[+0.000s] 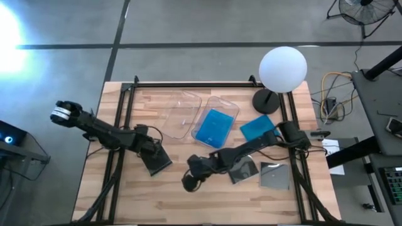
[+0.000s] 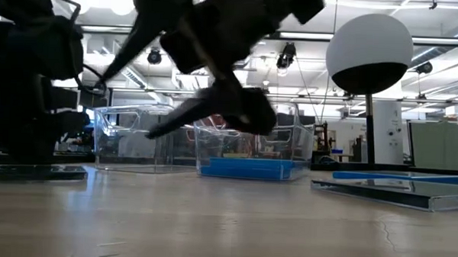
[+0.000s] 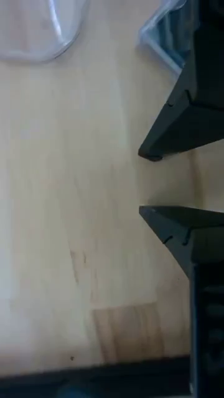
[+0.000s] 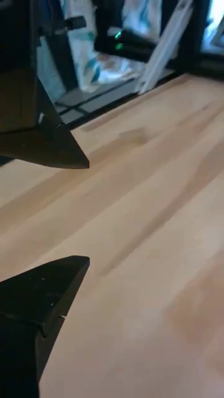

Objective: Pick & place jewel cases by type
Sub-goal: Put the left black cd case into the left transparent bin

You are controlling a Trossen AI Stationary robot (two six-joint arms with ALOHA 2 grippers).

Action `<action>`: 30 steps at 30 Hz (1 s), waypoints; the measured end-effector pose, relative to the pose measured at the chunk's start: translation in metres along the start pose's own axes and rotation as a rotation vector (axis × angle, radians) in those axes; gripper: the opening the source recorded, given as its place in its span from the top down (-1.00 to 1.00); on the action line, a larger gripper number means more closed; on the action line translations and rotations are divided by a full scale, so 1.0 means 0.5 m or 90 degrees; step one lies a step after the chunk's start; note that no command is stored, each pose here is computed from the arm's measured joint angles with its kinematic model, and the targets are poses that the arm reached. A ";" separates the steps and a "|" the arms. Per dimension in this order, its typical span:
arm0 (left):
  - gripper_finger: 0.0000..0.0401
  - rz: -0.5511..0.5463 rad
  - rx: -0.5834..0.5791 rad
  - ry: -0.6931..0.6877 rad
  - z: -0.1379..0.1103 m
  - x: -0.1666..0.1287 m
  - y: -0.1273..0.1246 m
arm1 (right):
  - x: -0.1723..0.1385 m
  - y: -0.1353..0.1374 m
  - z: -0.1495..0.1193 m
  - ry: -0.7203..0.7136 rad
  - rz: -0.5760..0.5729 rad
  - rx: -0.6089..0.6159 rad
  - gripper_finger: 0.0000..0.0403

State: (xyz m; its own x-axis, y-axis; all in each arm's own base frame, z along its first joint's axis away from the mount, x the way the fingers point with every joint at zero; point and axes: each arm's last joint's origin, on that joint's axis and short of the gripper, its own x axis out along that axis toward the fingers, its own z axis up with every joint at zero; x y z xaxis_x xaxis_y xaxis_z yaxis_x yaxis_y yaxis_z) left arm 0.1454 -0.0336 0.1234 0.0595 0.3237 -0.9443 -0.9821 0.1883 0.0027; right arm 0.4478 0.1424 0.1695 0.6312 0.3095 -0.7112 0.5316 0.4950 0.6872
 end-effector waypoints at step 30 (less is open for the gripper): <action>0.39 -0.417 0.286 0.437 -0.409 -0.146 -0.286 | -0.009 -0.060 -0.034 0.158 -0.015 -0.228 -0.13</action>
State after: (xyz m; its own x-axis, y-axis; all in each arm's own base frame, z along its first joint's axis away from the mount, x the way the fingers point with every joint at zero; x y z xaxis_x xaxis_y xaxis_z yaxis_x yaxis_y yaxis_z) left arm 0.2452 -0.2739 0.1249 0.3026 -0.5344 -0.7892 -0.6297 0.5095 -0.5865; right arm 0.4194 0.1402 0.1497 0.4433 0.4587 -0.7701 0.2868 0.7414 0.6067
